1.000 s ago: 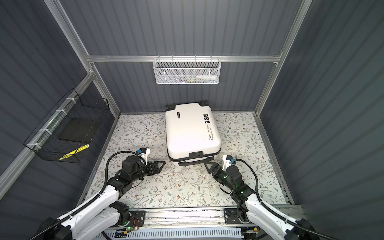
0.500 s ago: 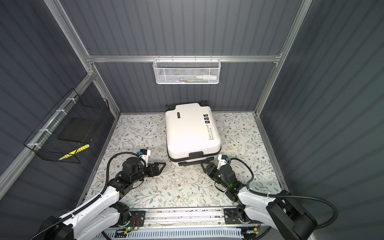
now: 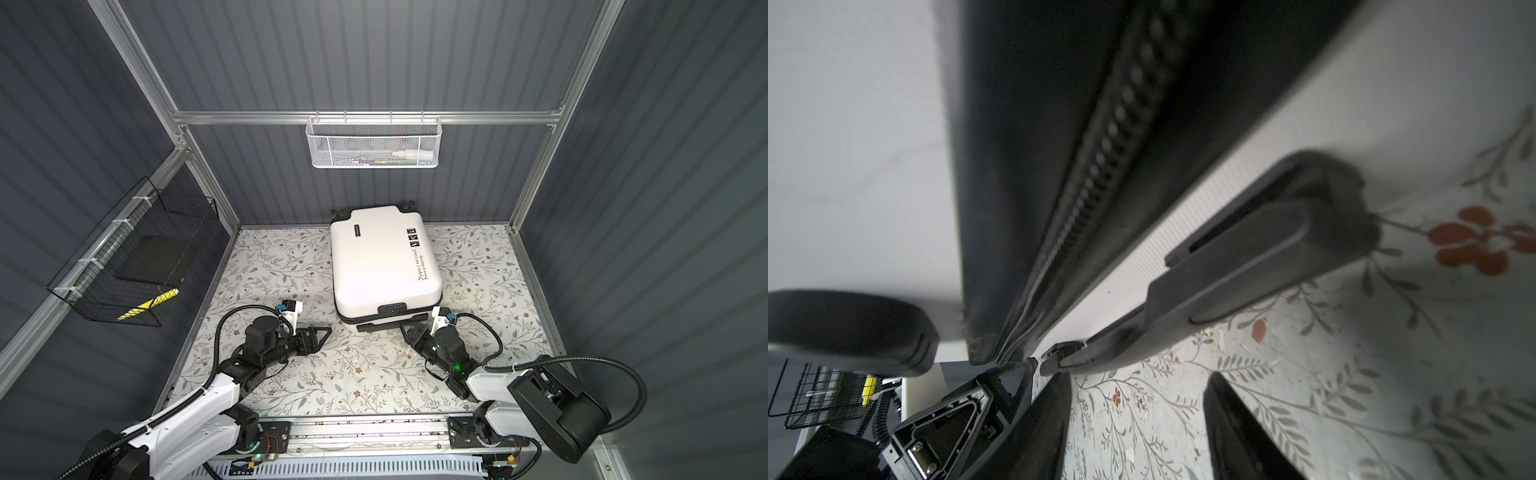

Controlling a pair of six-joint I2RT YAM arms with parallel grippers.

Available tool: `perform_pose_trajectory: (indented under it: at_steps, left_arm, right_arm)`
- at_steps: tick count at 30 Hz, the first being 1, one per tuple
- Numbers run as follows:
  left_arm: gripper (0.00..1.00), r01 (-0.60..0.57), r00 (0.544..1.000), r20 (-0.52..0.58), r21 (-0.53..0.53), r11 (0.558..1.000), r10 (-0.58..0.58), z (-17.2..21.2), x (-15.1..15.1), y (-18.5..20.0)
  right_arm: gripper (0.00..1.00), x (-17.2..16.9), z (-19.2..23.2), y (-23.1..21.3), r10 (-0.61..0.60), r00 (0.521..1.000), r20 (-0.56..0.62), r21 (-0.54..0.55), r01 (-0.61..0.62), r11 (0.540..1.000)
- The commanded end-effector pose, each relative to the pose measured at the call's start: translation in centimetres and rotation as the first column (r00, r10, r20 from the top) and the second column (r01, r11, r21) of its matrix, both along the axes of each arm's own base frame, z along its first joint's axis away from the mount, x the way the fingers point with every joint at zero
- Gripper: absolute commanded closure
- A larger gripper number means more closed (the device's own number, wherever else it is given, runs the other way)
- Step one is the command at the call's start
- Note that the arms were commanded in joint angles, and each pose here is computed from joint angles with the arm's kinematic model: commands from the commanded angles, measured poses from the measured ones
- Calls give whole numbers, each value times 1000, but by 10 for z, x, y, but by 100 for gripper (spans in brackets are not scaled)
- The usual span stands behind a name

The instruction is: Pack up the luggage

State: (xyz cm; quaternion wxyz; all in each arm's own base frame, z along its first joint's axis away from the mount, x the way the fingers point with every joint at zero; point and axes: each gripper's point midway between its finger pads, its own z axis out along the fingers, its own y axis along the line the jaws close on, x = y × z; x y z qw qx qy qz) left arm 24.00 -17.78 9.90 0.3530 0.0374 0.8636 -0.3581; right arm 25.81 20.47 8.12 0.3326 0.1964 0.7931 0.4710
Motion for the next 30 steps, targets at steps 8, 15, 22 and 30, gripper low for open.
perform_pose_trajectory:
  at_steps: [8,15,22,30]
  left_arm:
    - [22,52,999,11,22,998,-52,-11,-6,-3]
    - [22,66,997,29,32,997,-67,-14,-5,-5]
    - [30,115,992,49,4,993,-115,-8,-4,-14]
    - [41,136,988,75,25,990,-138,-3,5,-19]
  right_arm:
    - [52,13,11,11,0,998,62,44,-3,999]
    - [65,14,5,11,2,998,59,44,-5,999]
    - [74,13,3,12,7,998,59,44,-9,999]
    - [79,12,1,12,9,999,54,42,-11,999]
